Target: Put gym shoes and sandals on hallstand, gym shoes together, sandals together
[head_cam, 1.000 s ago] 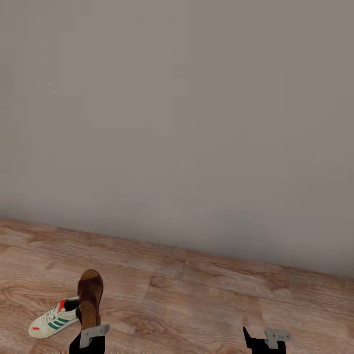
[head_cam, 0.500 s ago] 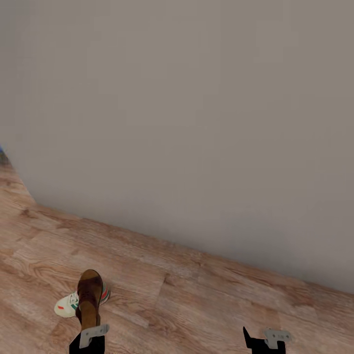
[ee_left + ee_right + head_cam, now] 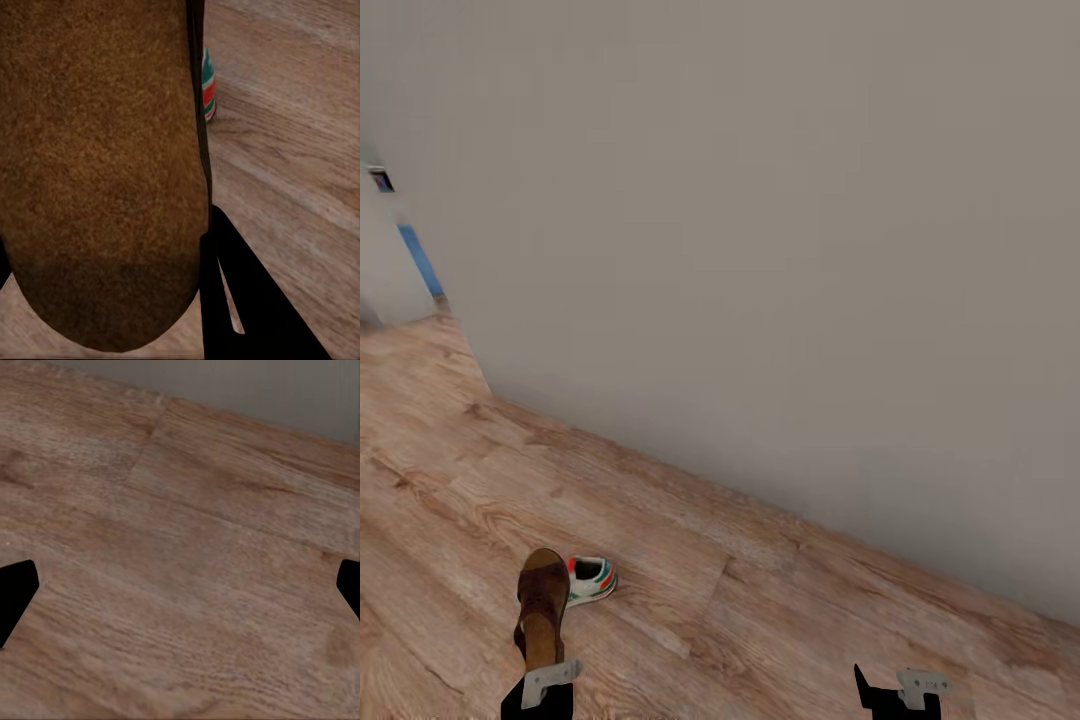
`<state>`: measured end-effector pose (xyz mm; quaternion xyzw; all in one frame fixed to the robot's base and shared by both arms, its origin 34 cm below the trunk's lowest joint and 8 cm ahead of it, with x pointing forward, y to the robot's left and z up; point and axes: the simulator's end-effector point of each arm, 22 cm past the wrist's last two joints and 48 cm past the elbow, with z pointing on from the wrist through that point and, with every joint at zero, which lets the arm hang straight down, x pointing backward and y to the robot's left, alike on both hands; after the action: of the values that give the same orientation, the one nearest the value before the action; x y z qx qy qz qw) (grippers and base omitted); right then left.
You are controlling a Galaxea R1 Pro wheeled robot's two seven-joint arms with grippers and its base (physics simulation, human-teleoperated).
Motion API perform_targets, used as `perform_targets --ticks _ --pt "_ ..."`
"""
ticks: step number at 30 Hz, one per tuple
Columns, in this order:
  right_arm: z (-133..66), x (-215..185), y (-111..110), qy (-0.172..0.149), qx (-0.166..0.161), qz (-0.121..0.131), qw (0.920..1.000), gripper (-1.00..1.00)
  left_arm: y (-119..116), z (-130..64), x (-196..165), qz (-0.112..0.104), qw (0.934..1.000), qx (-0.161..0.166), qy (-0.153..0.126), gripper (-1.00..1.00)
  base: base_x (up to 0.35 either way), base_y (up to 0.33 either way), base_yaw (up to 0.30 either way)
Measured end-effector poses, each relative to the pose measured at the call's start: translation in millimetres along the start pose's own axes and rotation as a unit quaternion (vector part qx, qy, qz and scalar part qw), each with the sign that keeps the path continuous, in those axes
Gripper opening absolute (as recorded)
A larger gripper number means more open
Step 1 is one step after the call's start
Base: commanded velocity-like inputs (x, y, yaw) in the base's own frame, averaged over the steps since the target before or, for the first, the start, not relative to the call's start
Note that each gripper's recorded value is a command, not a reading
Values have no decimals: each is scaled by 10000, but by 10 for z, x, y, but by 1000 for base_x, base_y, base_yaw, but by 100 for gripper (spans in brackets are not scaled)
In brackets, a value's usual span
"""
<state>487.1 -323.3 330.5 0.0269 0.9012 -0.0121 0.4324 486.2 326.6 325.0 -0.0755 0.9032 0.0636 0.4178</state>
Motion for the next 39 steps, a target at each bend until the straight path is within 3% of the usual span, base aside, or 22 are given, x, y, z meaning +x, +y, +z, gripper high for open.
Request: perform_targets --ticks 15,25,39 --pt "0 -1 -1 -1 1 1 10000 100 4 0 0 -8 10000 -8 0 -100 0 0 273" --pt "0 -1 -2 -2 3 2 10000 100 208 -1 -1 -341 9989 -317 -5 -100 0 0 273" --pt "-1 3 1 3 -1 0 10000 100 224 0 -9 -389 9986 -349 -17 -100 0 0 273"
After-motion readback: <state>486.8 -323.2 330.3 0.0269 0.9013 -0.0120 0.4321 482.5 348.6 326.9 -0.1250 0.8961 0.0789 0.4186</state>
